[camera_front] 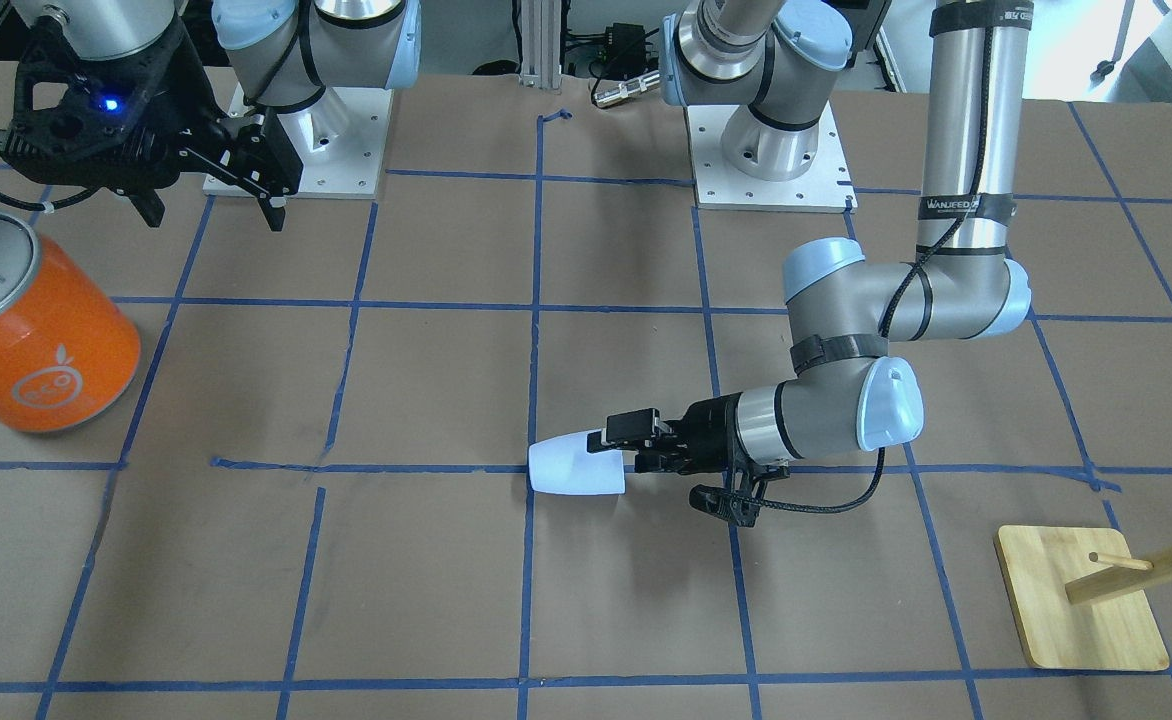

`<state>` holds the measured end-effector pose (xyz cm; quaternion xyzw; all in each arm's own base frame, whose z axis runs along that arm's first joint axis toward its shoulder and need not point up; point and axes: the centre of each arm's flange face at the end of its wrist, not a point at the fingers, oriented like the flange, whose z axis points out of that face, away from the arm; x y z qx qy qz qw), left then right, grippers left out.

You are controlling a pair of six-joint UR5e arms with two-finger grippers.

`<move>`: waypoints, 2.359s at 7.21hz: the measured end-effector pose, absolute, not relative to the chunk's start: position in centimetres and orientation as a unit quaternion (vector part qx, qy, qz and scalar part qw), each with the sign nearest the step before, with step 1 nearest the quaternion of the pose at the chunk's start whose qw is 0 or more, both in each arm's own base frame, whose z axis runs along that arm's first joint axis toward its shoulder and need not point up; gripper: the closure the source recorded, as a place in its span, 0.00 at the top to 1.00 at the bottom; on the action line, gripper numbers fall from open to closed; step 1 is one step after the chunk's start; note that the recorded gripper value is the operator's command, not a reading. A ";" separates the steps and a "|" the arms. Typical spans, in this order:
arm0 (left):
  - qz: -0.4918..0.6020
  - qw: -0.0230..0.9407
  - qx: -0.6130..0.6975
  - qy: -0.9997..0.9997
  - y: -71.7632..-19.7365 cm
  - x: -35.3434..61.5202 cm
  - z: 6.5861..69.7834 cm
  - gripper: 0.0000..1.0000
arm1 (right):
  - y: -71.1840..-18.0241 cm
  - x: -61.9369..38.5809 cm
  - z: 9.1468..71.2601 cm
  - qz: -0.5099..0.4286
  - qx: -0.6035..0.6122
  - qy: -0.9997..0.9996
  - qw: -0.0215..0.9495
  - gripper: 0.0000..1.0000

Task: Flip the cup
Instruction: 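Reach the left gripper toward the cup's open end, then close the left gripper on the cup's rim, then lift the cup with the left gripper and rotate it upright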

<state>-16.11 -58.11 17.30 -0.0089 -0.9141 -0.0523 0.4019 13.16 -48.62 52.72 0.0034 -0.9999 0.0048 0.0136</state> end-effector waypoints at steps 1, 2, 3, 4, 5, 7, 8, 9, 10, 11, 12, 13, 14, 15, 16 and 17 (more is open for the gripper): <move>-0.050 0.408 -0.007 -0.911 -58.1 -16.6 17.2 0.38 | -48.6 13.1 52.7 0.004 0.006 -1.000 0.015 1.00; -0.053 0.412 0.000 -0.910 -58.0 -17.2 17.2 0.08 | -48.6 13.1 52.6 0.004 0.006 -1.000 0.015 1.00; -0.058 0.411 0.013 -0.910 -58.0 -17.6 17.3 0.00 | -48.6 13.1 52.6 0.004 0.006 -1.000 0.015 1.00; -0.060 0.410 0.021 -0.910 -58.1 -17.7 17.4 0.00 | -48.6 13.1 52.6 0.003 0.006 -1.000 0.015 1.00; -0.061 0.408 0.030 -0.910 -58.1 -17.8 17.7 0.00 | -48.6 13.1 52.6 0.003 0.007 -1.000 0.015 1.00; -0.058 0.407 0.046 -0.910 -58.2 -17.9 19.0 0.00 | -48.6 13.1 52.6 0.004 0.008 -1.000 0.016 1.00; -0.052 0.407 0.055 -0.910 -58.4 -17.9 19.8 0.00 | -48.6 13.1 52.6 0.003 0.009 -1.000 0.016 1.00; -0.042 0.406 0.070 -0.910 -59.1 -17.9 20.9 0.00 | -48.6 13.1 52.6 0.004 0.009 -1.000 0.016 1.00; -0.030 0.406 0.079 -0.910 -59.9 -17.9 22.3 0.00 | -48.6 13.1 52.6 0.004 0.009 -1.000 0.016 1.00; -0.012 0.404 0.077 -0.911 -60.8 -17.8 23.9 0.00 | -48.6 13.1 52.6 0.003 0.009 -1.000 0.016 1.00; 0.015 0.393 0.067 -0.917 -61.9 -17.5 25.9 0.00 | -48.6 13.1 52.6 0.003 0.009 -1.000 0.016 1.00; 0.050 0.353 0.057 -0.932 -63.5 -16.8 28.3 0.00 | -48.6 13.1 52.6 0.003 0.009 -1.000 0.016 1.00; 0.085 0.296 0.051 -0.950 -65.3 -15.7 30.5 0.00 | -48.6 13.1 52.6 0.003 0.009 -1.000 0.016 1.00; 0.114 0.237 0.037 -0.964 -67.0 -14.6 32.1 0.00 | -48.6 13.1 52.6 0.003 0.010 -1.000 0.016 1.00; 0.123 0.176 0.008 -0.977 -67.9 -13.5 32.8 0.00 | -48.6 13.1 52.6 0.003 0.010 -1.000 0.016 1.00; 0.113 0.113 -0.027 -0.987 -68.0 -12.3 32.6 0.00 | -48.6 13.1 52.6 0.003 0.010 -1.000 0.016 1.00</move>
